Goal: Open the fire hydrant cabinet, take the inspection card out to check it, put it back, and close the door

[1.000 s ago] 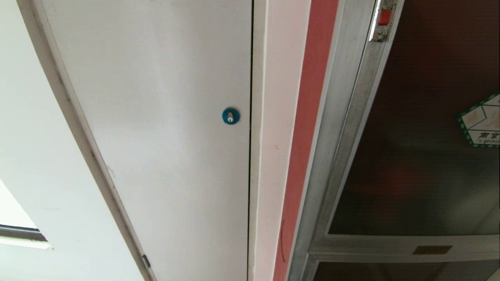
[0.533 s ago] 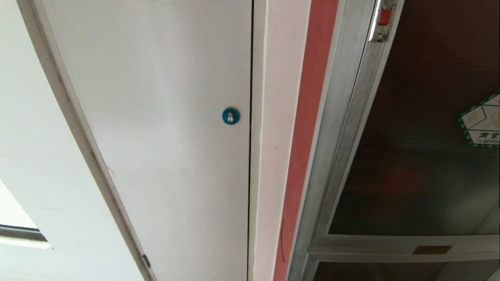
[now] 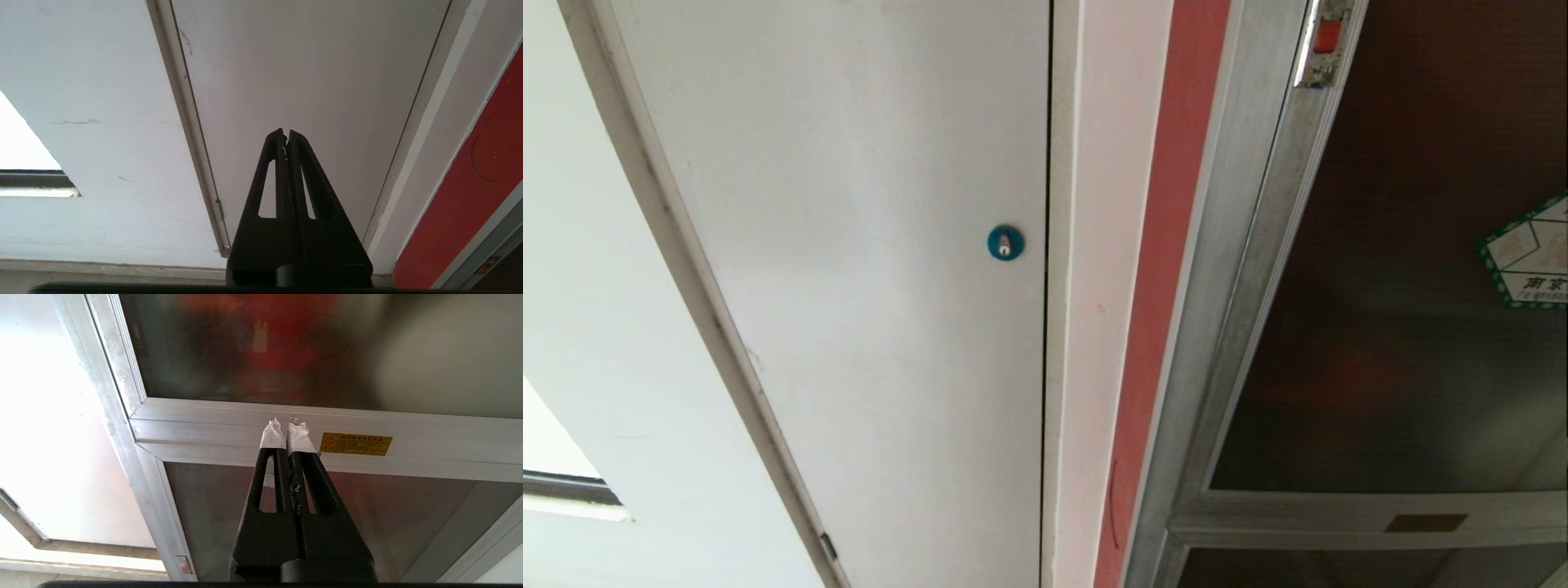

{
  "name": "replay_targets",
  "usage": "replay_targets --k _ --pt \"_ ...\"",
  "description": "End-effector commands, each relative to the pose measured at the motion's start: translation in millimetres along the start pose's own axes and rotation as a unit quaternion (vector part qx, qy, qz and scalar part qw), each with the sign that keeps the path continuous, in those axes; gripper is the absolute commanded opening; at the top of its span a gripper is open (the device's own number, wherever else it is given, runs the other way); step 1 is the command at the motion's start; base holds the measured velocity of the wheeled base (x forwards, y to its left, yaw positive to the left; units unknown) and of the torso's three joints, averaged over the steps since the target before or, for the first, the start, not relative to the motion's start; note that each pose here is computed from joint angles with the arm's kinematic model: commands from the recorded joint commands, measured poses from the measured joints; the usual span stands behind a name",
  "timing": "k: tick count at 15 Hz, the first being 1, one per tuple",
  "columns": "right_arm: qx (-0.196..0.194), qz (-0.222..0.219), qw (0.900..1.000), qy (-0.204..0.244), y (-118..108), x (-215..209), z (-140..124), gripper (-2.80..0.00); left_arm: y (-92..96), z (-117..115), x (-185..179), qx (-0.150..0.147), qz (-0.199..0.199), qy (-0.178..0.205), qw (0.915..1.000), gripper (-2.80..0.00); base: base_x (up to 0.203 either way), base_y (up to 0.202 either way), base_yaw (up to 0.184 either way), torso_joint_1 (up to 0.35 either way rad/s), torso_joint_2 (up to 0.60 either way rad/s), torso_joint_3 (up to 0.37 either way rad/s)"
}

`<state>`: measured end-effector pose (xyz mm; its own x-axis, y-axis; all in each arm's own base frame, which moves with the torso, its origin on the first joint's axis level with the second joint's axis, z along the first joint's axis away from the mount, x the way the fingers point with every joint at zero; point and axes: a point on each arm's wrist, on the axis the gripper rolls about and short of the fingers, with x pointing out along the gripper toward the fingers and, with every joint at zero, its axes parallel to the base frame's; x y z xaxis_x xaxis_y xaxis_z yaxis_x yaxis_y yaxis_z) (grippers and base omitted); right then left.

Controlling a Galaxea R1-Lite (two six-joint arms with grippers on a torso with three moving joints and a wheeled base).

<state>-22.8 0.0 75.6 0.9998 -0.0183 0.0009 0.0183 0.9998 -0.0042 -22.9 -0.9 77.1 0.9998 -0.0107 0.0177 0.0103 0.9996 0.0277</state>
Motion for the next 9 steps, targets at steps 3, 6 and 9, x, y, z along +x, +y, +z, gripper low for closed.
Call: replay_targets --k 3,6,9 --pt "0.000 0.000 1.000 -0.002 0.0 -0.2 0.3 -2.80 0.0 -1.6 0.5 0.000 0.000 0.003 1.0000 -2.80 0.000 0.000 0.000 0.000 0.00 0.000" --pt "0.001 0.000 1.000 -0.001 0.0 -0.1 0.0 -2.80 -0.1 -1.7 0.6 0.000 0.000 0.004 1.0000 -2.80 0.000 0.000 0.000 0.000 0.00 0.000" --pt "0.011 0.000 1.000 -0.001 0.0 -0.1 0.0 -2.80 -0.1 -1.9 0.6 0.000 0.000 0.004 1.0000 -2.80 0.000 0.000 0.000 0.000 0.00 0.000"
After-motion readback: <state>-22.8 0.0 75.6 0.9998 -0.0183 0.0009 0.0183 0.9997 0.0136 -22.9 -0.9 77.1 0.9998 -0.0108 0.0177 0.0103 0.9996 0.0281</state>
